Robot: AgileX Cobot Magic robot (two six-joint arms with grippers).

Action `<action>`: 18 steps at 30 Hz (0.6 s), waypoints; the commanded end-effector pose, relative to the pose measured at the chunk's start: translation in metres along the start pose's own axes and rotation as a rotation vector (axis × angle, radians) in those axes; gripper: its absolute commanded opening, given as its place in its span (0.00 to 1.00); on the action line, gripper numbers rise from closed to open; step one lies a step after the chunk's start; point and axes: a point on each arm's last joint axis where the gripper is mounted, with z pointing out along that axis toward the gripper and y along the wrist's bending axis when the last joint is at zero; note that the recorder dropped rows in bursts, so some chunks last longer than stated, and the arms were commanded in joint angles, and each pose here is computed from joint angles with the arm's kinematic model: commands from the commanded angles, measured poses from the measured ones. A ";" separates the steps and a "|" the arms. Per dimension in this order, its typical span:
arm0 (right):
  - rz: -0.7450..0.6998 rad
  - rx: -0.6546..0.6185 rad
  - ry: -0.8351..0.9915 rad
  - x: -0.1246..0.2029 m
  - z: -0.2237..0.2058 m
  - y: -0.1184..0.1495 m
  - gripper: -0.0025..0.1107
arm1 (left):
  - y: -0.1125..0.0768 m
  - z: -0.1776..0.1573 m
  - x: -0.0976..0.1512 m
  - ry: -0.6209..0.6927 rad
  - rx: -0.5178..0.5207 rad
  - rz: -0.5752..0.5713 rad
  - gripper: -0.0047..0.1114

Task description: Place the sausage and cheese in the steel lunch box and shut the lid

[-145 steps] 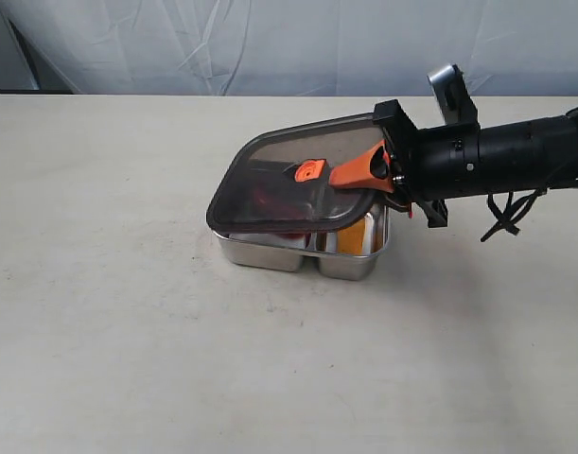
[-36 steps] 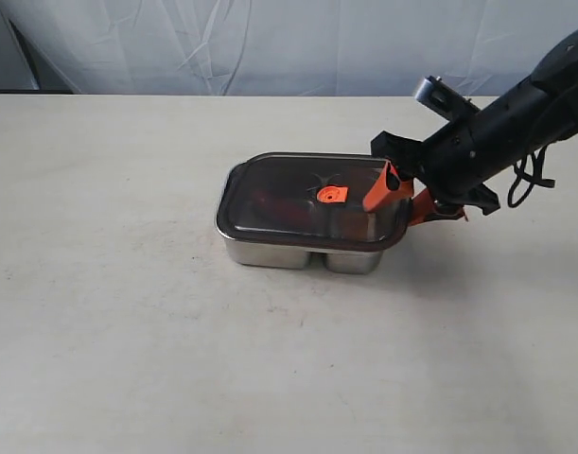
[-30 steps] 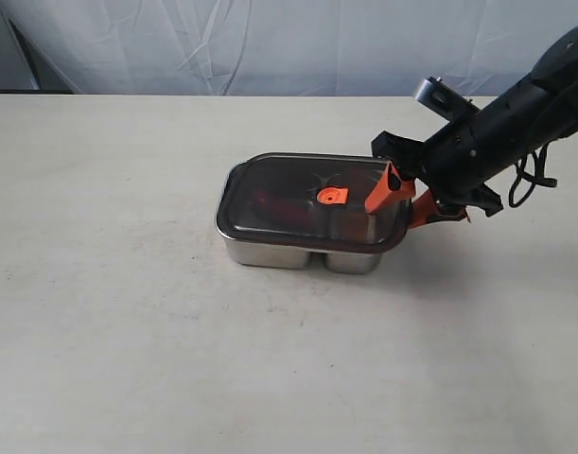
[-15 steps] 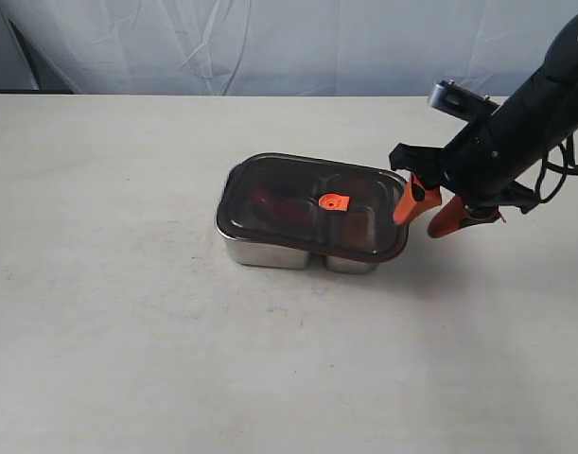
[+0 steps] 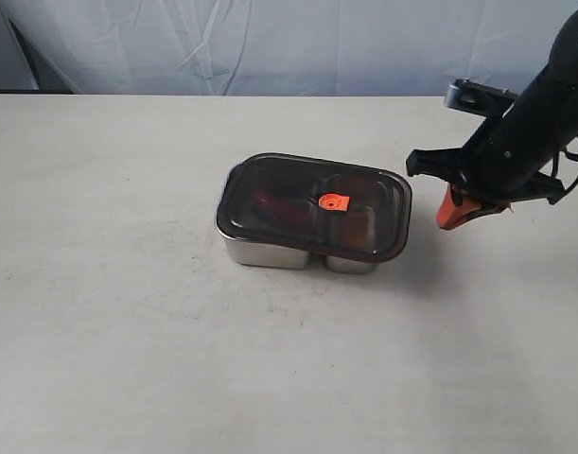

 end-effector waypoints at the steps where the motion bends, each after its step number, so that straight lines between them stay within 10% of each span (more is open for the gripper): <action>1: 0.037 0.030 0.001 -0.005 0.015 -0.008 0.02 | 0.001 -0.001 -0.001 -0.019 -0.014 -0.022 0.47; 18: 0.105 -0.041 -0.093 -0.029 0.030 -0.004 0.02 | 0.001 -0.001 -0.001 -0.020 -0.016 -0.022 0.47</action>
